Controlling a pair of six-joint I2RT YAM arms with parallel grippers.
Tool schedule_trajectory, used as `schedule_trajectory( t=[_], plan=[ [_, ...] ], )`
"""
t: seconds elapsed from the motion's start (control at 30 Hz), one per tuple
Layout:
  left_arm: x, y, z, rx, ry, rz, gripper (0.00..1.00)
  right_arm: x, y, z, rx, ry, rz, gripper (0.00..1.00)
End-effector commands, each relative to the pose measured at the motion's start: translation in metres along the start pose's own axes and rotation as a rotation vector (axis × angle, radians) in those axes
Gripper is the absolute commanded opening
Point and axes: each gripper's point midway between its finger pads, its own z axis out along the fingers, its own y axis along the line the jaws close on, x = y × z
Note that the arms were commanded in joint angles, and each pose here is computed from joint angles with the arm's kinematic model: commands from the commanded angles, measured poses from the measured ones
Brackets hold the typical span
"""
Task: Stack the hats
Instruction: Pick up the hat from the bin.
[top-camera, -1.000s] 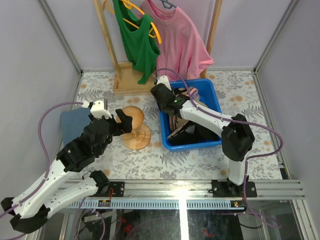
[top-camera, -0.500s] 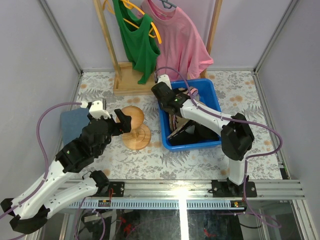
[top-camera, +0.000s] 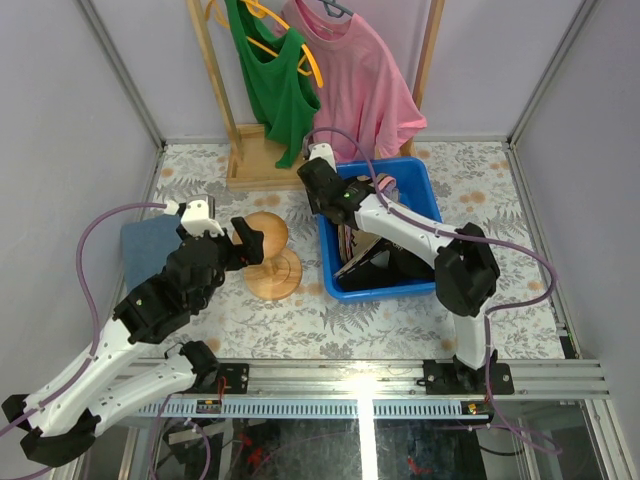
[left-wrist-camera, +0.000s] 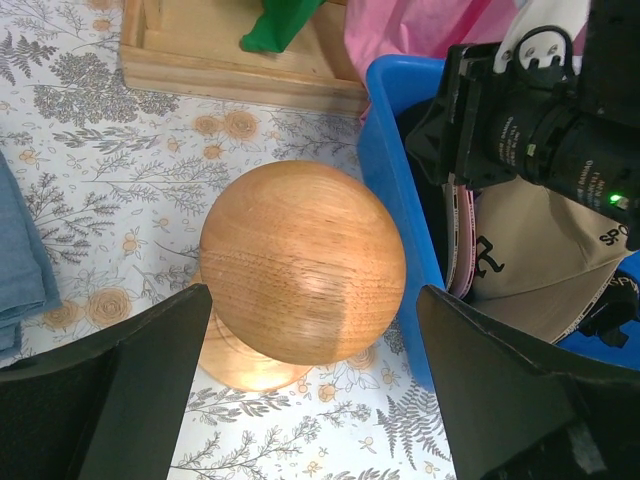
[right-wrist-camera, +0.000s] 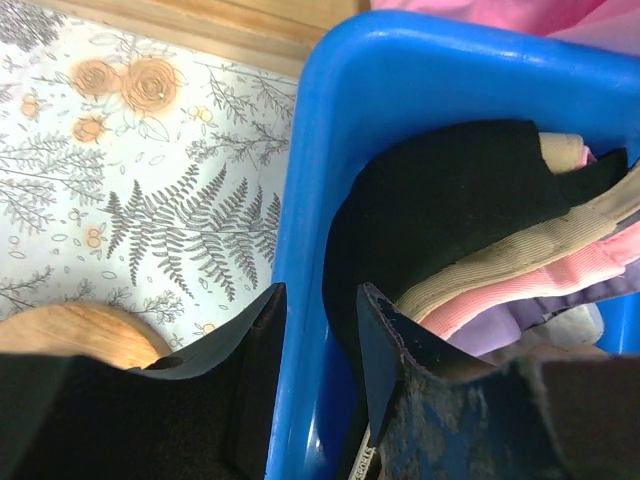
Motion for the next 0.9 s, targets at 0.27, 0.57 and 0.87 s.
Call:
schedule_trajectory(
  t=[0.27, 0.57, 0.87],
  plan=[
    [-0.017, -0.003, -0.001, 0.006, -0.065, -0.006, 0.83, 0.002, -0.029, 0.010, 0.106, -0.007, 0.060, 0.42],
    [-0.015, -0.002, 0.000, 0.007, -0.061, -0.010, 0.83, -0.001, -0.036, 0.003, 0.130, -0.016, 0.065, 0.43],
    [-0.015, -0.002, -0.002, 0.010, -0.060, -0.015, 0.83, 0.005, -0.044, -0.006, 0.150, -0.018, 0.078, 0.43]
  ],
)
